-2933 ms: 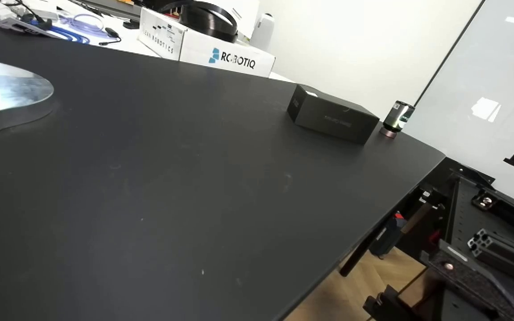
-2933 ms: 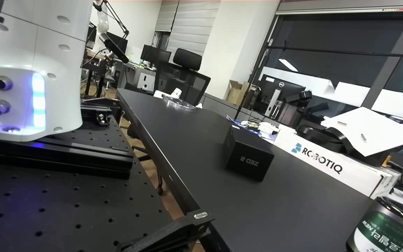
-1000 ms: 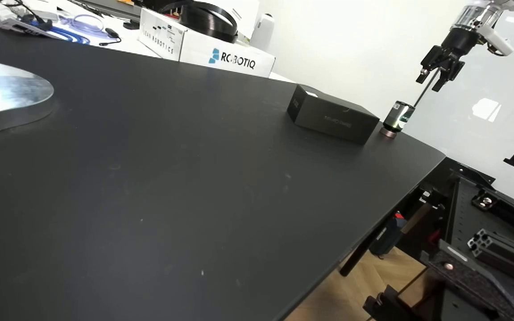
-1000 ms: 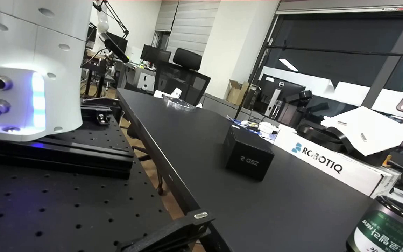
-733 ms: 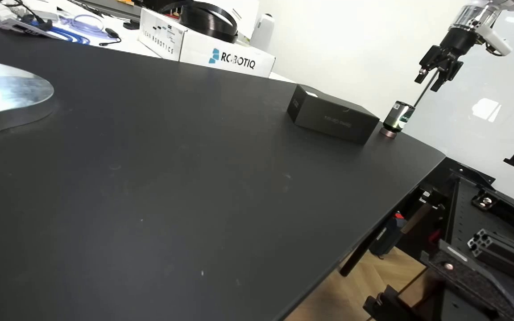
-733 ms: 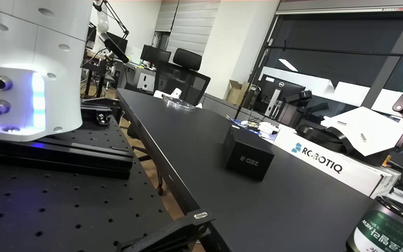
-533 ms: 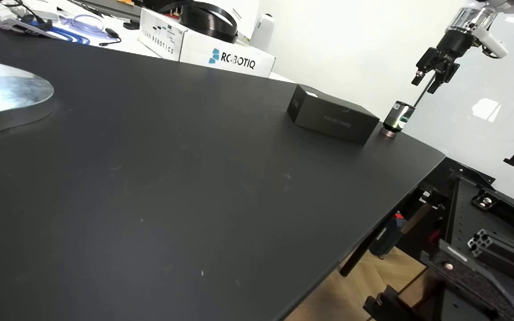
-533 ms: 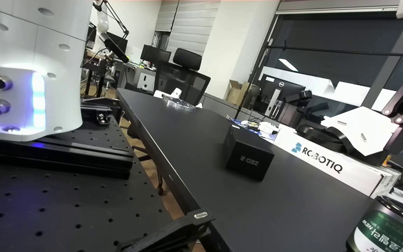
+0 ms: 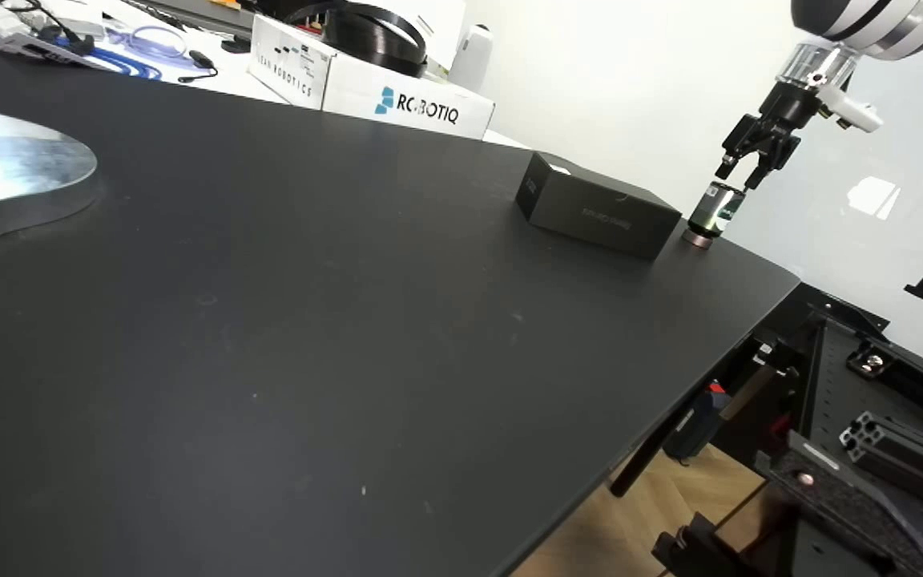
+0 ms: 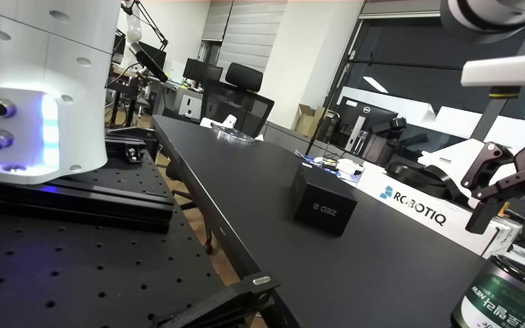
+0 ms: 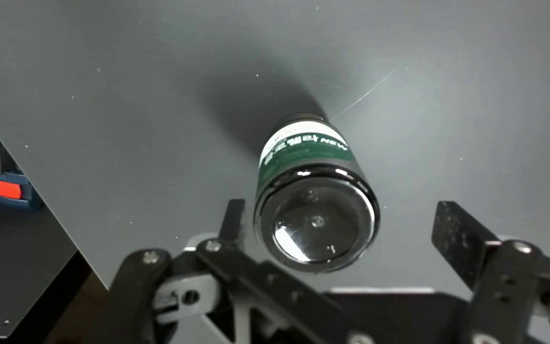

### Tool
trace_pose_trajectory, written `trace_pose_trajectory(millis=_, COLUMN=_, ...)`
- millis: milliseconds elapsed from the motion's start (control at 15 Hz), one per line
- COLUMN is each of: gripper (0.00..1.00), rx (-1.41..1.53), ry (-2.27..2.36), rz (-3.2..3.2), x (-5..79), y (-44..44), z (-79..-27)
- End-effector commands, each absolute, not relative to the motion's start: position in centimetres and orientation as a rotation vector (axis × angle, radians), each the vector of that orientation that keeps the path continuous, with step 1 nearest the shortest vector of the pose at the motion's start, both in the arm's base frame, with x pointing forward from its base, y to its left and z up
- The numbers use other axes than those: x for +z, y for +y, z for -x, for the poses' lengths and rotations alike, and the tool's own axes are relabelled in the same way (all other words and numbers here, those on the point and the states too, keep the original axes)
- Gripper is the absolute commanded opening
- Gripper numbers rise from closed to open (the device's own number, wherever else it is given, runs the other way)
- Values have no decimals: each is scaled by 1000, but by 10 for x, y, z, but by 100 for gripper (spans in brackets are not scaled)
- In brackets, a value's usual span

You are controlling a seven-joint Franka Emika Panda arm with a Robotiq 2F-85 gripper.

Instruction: Put the bottle on the box

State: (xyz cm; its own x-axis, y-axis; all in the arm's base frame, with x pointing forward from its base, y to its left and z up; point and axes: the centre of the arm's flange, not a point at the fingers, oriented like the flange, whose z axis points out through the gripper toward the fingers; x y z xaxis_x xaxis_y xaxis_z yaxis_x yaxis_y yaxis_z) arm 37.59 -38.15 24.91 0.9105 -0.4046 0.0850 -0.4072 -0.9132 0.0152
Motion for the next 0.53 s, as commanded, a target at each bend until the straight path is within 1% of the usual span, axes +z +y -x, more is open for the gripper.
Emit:
trace_pose_trajectory(millis=0, gripper=100, rx=134, ry=-677, rz=-3011, x=233, y=-388, z=-378)
trace_pose_trajectory(millis=400, gripper=100, rx=149, ry=-685, rz=-2972, x=220, y=-397, z=-375)
trace_pose_trajectory(millis=467, gripper=75, rx=155, ry=-673, rz=-2970, x=219, y=-397, z=-374)
